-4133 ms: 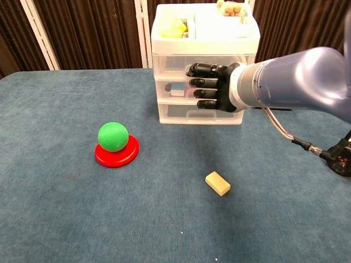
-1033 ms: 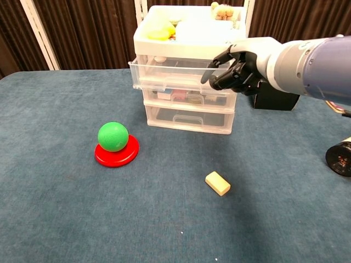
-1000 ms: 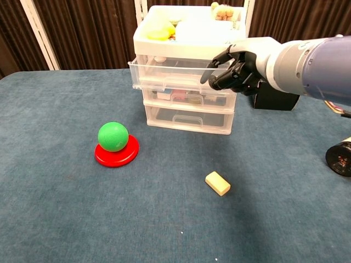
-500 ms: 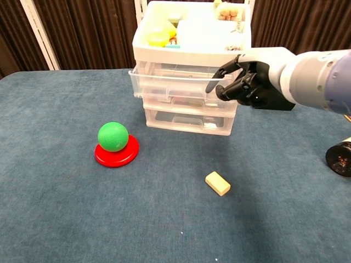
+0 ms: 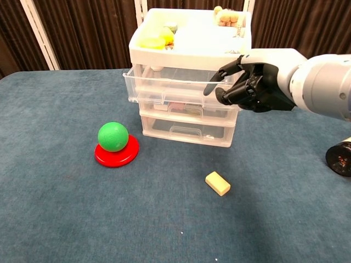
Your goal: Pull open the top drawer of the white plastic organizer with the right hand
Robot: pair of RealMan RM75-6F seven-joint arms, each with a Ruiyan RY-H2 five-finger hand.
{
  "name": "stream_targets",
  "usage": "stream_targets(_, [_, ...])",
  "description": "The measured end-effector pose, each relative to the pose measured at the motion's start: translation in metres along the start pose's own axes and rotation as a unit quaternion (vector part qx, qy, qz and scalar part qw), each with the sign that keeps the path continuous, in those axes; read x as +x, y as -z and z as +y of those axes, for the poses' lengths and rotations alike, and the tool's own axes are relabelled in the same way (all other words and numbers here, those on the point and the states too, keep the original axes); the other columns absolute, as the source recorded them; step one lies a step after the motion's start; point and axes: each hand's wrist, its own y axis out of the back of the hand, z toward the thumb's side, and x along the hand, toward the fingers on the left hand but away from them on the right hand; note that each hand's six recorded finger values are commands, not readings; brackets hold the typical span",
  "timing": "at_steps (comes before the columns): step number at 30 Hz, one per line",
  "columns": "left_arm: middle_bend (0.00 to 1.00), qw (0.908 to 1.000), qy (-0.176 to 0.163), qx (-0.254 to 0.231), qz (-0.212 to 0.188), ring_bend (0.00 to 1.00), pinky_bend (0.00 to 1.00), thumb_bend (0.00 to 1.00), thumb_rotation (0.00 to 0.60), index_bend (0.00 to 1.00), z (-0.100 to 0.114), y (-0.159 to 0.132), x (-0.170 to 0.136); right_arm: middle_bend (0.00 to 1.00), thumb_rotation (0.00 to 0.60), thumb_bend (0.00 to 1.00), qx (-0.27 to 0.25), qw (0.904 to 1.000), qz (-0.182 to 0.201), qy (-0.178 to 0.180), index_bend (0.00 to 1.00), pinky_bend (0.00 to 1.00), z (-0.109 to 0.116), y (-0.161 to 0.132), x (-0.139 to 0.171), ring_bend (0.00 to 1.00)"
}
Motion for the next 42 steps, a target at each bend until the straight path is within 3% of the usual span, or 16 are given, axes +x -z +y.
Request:
stream_targets(12, [0.00, 1.0000, 0.002, 0.000, 0.001, 0.00, 0.11, 0.01, 0.600, 0.05, -0.001, 0.000, 0.001, 0.87, 0.600, 0.63, -0.001, 0.9999, 0.007, -0.016, 0.25, 0.95, -0.006, -0.003, 0.006, 0.81])
stream_targets(42, [0.00, 1.0000, 0.005, 0.001, 0.006, 0.00, 0.11, 0.01, 0.600, 0.05, -0.001, 0.001, 0.002, 0.87, 0.600, 0.63, -0.002, 0.9991, 0.014, -0.040, 0.28, 0.95, -0.005, 0.004, 0.042, 0.81])
